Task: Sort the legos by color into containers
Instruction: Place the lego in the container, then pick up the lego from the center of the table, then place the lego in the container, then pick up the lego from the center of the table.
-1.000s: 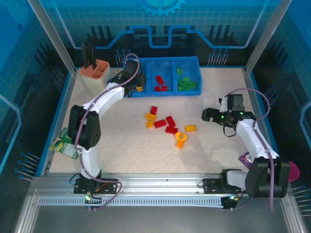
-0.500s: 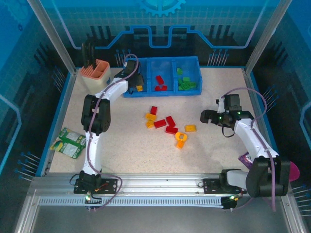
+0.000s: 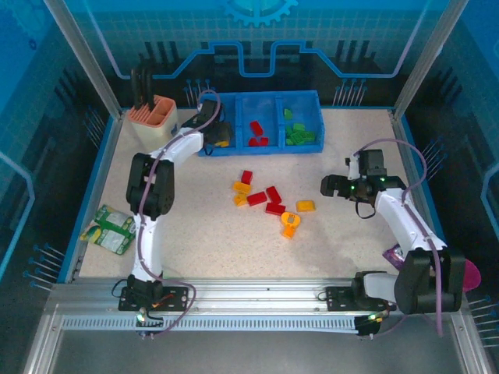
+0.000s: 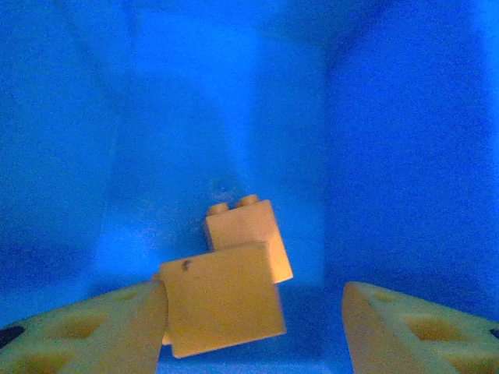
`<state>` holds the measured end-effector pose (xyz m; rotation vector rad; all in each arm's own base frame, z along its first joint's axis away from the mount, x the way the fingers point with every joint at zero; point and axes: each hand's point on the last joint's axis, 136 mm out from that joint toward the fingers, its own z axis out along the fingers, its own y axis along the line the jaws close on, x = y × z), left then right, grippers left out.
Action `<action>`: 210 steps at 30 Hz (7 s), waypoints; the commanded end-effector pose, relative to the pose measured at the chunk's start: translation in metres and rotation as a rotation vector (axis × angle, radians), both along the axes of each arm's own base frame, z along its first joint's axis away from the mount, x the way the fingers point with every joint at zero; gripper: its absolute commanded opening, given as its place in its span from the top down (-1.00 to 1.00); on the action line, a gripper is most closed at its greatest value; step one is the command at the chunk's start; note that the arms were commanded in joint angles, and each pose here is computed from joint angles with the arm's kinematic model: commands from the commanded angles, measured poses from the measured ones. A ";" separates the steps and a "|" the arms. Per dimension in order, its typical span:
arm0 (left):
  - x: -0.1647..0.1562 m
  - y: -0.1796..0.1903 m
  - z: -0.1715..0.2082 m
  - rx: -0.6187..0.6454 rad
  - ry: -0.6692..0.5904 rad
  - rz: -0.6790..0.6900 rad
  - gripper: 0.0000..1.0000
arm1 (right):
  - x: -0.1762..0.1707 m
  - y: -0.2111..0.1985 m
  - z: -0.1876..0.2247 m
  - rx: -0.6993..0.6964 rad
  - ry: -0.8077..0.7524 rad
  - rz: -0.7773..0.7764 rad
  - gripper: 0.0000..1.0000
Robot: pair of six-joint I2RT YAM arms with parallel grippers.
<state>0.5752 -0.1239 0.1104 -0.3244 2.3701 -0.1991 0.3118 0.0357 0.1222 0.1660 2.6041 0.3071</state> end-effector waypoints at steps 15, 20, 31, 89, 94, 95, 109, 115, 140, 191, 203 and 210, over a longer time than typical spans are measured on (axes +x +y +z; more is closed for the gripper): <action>-0.105 -0.031 0.070 0.168 0.015 -0.329 -0.60 | 0.012 0.018 0.005 -0.007 -0.004 0.065 -1.00; -0.143 -0.054 0.048 0.189 0.083 -0.399 -0.63 | 0.019 0.023 0.006 -0.009 -0.005 0.077 -1.00; -0.185 -0.097 -0.003 0.210 0.199 -0.494 -0.72 | 0.025 0.036 0.003 -0.013 0.009 0.112 -1.00; -0.191 -0.091 -0.119 0.251 0.419 -0.407 -0.48 | 0.016 0.028 -0.006 -0.068 0.059 0.121 -1.00; -0.200 -0.084 -0.123 0.247 0.439 -0.397 -0.46 | 0.015 0.028 -0.009 -0.063 0.064 0.120 -1.00; -0.200 -0.083 -0.124 0.246 0.441 -0.394 -0.45 | 0.015 0.029 -0.009 -0.062 0.064 0.120 -0.99; -0.194 -0.075 -0.091 0.236 0.382 -0.362 -0.20 | 0.012 0.028 -0.015 -0.063 0.077 0.115 -1.00; -0.171 -0.058 -0.033 0.223 0.246 -0.308 -0.19 | 0.013 0.029 -0.015 -0.056 0.076 0.116 -1.00; 0.027 -0.019 0.007 -0.101 0.005 -0.067 -0.21 | 0.008 0.027 -0.012 -0.068 0.088 0.125 -1.00; -0.170 -0.188 0.077 0.082 -0.238 -0.969 -0.75 | 0.011 0.001 0.105 0.034 -0.248 -0.017 -0.99; -0.240 -0.301 -0.010 0.187 -0.112 -1.375 -0.74 | 0.002 0.014 0.121 0.102 -0.336 0.047 -1.00; -0.257 -0.340 -0.050 0.249 -0.111 -1.480 -0.73 | -0.010 0.018 0.129 0.103 -0.405 0.088 -1.00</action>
